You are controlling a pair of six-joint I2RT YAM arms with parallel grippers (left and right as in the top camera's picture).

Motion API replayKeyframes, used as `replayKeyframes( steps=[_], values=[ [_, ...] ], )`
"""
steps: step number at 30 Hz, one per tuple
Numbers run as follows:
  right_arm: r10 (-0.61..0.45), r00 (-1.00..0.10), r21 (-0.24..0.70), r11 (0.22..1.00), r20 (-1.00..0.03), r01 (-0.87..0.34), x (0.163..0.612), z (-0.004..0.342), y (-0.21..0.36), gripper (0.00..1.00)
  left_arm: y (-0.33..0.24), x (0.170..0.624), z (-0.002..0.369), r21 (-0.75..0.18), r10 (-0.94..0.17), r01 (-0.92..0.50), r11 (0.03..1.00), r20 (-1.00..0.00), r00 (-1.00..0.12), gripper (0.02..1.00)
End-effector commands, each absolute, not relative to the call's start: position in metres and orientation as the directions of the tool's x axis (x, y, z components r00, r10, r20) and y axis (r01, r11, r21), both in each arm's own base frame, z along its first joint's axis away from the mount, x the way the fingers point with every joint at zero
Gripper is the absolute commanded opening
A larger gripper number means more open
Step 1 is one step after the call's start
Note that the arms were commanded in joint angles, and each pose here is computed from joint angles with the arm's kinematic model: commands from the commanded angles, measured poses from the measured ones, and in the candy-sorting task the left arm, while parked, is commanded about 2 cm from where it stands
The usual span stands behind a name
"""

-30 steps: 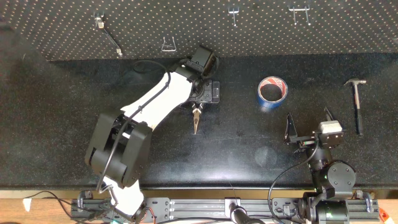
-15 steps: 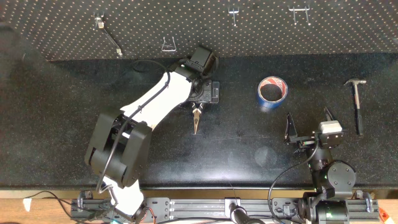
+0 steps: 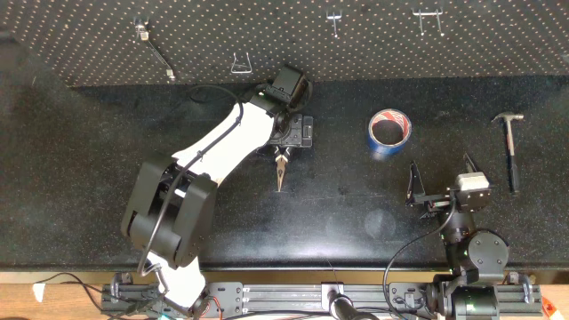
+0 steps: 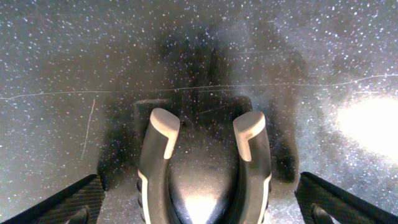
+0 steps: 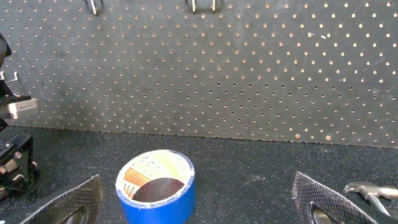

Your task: Place Tools Onto Pegboard

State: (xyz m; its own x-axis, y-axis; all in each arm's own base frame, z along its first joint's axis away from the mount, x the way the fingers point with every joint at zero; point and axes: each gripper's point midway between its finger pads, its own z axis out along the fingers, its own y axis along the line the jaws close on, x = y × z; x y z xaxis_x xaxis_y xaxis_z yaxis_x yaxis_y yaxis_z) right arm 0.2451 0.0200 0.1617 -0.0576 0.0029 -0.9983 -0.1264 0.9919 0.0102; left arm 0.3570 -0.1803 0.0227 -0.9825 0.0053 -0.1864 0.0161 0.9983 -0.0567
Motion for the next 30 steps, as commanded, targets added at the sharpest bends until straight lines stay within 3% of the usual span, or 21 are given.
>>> replayKeyframes(
  steps=[1,23,26,30],
  values=[
    [0.010,-0.059,0.018,0.992,-0.998,-0.124,0.2450,0.1605,0.0201,0.993,-0.1795,0.3650,0.0228,-0.044,0.014,0.023,0.999,-0.201,-0.979,1.000],
    [0.010,-0.059,0.017,0.992,-0.998,-0.124,0.2450,0.1605,0.0201,0.993,-0.1793,0.3656,0.0180,-0.039,0.014,0.022,0.999,-0.197,-0.980,0.993],
    [0.010,-0.059,0.018,0.992,-0.998,-0.124,0.2450,0.1605,0.0201,0.993,-0.1792,0.3656,0.0180,-0.038,0.014,0.022,0.999,-0.197,-0.980,0.722],
    [0.010,-0.059,0.018,0.992,-0.998,-0.124,0.2450,0.1605,0.0201,0.993,-0.1793,0.3655,0.0179,-0.039,0.014,0.022,0.999,-0.196,-0.980,0.553]
  ],
)
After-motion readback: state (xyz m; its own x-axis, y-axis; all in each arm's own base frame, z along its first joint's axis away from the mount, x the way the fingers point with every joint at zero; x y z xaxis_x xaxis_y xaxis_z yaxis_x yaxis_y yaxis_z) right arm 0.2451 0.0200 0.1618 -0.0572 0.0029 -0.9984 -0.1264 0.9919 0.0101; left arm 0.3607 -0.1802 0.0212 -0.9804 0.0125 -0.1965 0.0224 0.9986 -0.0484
